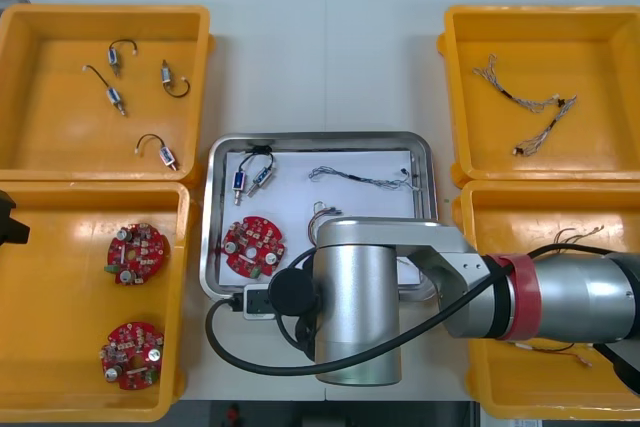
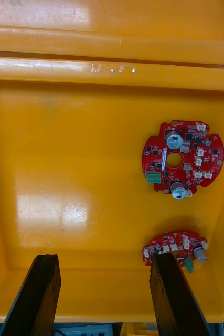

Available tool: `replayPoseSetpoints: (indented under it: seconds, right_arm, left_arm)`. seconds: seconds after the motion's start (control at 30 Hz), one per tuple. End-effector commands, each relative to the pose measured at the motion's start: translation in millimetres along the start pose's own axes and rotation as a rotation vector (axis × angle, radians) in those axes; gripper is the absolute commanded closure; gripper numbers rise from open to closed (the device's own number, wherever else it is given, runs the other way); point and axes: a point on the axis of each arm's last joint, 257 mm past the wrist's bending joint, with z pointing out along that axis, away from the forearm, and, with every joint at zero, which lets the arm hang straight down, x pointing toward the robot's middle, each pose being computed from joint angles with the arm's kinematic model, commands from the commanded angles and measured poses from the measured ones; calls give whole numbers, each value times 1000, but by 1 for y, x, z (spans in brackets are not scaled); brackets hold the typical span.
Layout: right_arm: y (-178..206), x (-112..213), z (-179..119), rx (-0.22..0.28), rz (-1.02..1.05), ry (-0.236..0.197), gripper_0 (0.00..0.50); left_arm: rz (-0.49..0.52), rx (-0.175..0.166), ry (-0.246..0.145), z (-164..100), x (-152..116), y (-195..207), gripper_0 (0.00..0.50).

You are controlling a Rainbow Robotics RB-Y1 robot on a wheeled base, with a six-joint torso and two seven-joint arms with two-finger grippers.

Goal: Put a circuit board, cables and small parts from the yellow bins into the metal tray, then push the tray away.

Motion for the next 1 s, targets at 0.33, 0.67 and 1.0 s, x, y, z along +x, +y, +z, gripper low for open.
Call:
replayPoseSetpoints:
  seconds: [0.33,0.67,1.0]
  right_arm:
    - [-3,-21,-6,26,-64,-35,0]
    - [-4,-22,-5,33,-65,-40,445]
    - [-18,-22,-6,85,-59,-38,500]
  left_arm:
    - [84,-34,-26,-11,-2,9,0]
    - [84,-34,-26,-11,-2,9,0]
    - [84,-34,-26,-11,-2,9,0]
